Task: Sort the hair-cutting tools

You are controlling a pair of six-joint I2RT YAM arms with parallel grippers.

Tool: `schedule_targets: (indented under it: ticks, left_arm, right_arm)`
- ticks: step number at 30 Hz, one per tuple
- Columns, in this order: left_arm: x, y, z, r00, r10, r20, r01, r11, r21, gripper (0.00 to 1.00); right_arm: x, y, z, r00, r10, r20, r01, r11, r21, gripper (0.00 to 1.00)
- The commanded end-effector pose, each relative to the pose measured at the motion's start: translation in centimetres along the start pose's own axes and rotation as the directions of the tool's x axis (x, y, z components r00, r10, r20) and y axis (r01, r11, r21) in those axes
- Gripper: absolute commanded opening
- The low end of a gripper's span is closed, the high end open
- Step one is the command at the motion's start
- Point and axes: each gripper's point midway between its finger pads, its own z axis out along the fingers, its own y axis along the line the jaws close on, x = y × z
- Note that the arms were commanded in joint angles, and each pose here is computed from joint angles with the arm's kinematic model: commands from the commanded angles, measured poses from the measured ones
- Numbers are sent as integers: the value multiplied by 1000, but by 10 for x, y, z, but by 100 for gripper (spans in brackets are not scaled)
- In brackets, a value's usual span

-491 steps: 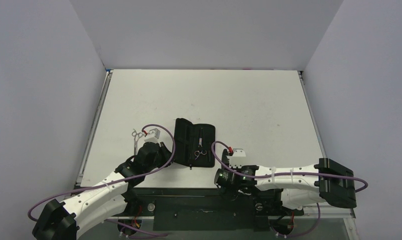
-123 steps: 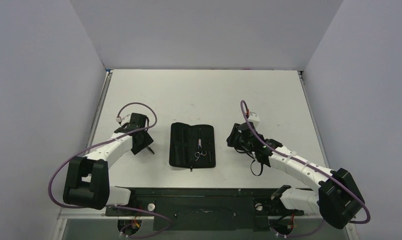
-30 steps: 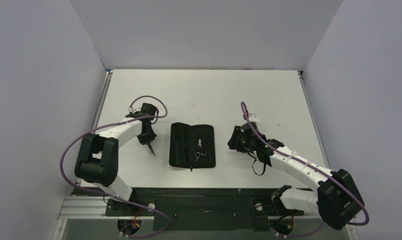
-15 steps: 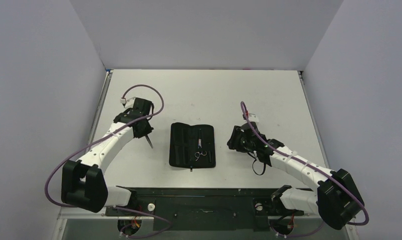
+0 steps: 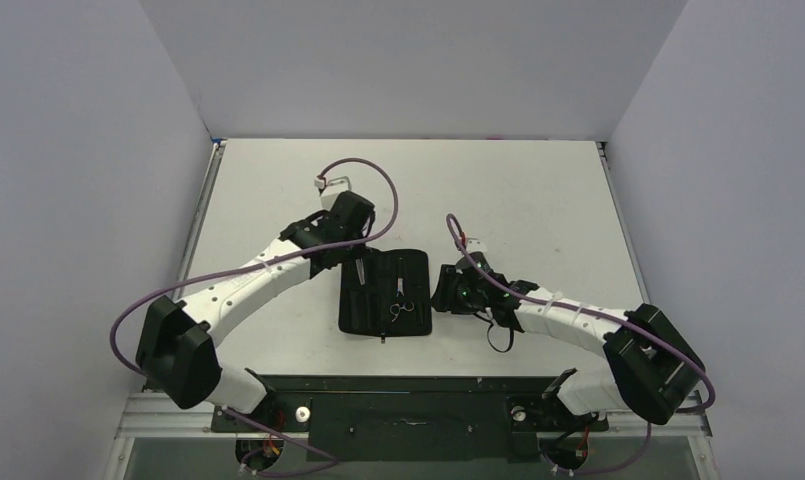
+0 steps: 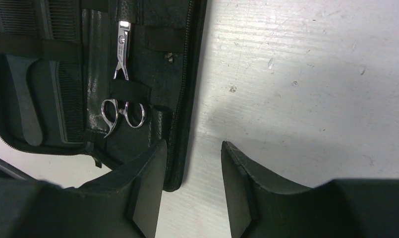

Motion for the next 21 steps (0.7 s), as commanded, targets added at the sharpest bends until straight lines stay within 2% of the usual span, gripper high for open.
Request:
schedule_targets:
  ticks: [1, 8, 14, 21]
  left_arm:
    - [-19, -47, 18, 995, -13, 102, 6, 998, 70, 0]
    - [-21, -96, 50, 987, 36, 159, -52, 994, 101, 0]
    - [-25, -131, 73, 974, 56, 219, -83, 990, 118, 0]
    - [-12, -149, 104, 966, 67, 248, -94, 991, 100, 0]
  right_arm:
    - [-20, 9, 1, 995, 53, 89, -51, 998, -29, 41]
    - [-32, -18, -22, 976, 82, 201, -93, 995, 44, 40]
    - [-29, -29, -35, 969, 101, 226, -116, 992, 53, 40]
    - [-16, -42, -45, 965, 119, 234, -137, 989, 62, 40]
